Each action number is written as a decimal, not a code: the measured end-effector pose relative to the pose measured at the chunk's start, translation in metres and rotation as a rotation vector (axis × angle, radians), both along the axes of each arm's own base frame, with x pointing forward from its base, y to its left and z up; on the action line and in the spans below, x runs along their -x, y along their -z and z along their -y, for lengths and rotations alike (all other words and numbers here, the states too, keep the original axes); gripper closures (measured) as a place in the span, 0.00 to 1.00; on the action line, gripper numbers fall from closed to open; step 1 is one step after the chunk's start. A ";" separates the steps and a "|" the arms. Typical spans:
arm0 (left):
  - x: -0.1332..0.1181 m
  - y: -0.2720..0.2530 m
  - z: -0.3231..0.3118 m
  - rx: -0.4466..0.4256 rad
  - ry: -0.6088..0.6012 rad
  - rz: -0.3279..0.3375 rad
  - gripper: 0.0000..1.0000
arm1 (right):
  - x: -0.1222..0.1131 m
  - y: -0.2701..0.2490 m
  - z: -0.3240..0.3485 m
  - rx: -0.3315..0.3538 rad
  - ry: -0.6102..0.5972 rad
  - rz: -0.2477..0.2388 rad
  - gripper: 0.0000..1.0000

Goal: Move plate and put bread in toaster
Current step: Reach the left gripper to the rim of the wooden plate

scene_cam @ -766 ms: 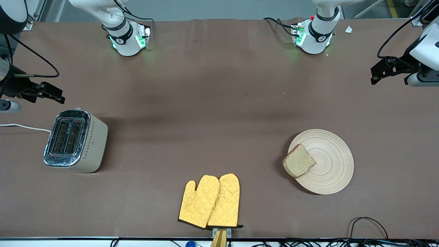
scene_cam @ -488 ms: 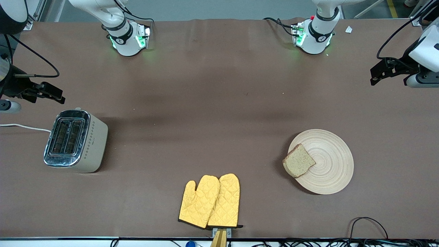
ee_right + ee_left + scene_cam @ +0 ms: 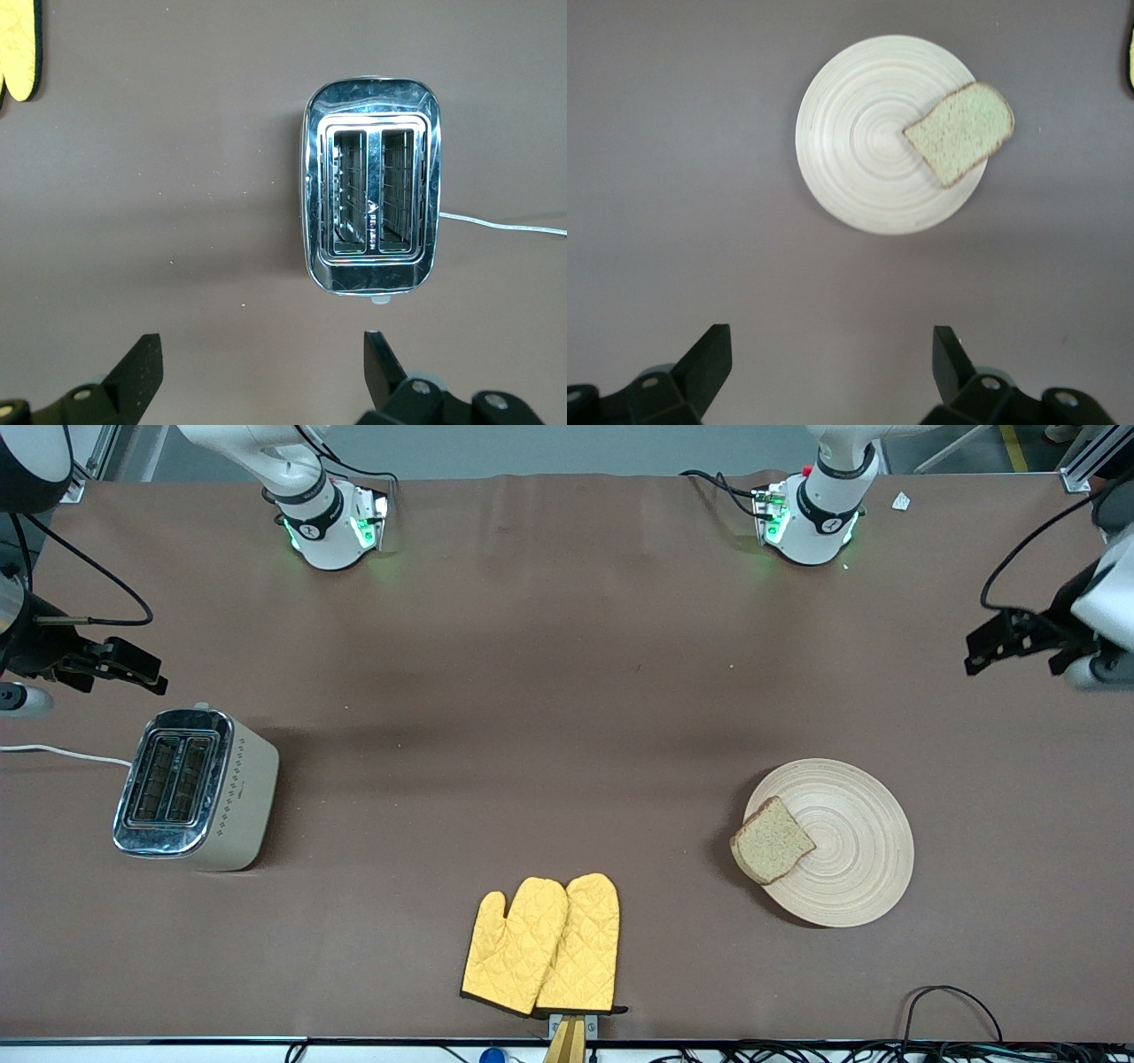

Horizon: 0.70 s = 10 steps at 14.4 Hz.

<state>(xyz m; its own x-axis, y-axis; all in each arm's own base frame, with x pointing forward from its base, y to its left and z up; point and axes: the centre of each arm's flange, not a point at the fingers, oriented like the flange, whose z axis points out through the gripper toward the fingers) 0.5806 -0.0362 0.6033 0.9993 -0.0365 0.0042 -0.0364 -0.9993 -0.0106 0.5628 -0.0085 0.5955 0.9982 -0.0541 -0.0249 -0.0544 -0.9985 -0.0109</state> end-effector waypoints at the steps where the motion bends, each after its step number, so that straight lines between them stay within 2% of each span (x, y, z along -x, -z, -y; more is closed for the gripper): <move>1: -0.015 0.019 0.001 0.040 -0.008 0.004 0.00 | 0.000 0.000 0.000 0.000 -0.001 0.000 0.00; 4: -0.057 0.081 -0.040 0.211 -0.121 0.007 0.00 | 0.000 0.000 -0.002 0.000 -0.004 0.000 0.00; 6: -0.076 0.129 -0.079 0.306 -0.201 -0.012 0.00 | 0.000 0.000 -0.002 0.000 -0.004 -0.001 0.00; 10: -0.092 0.216 -0.134 0.399 -0.320 -0.073 0.00 | 0.000 0.000 -0.003 0.000 -0.005 -0.001 0.00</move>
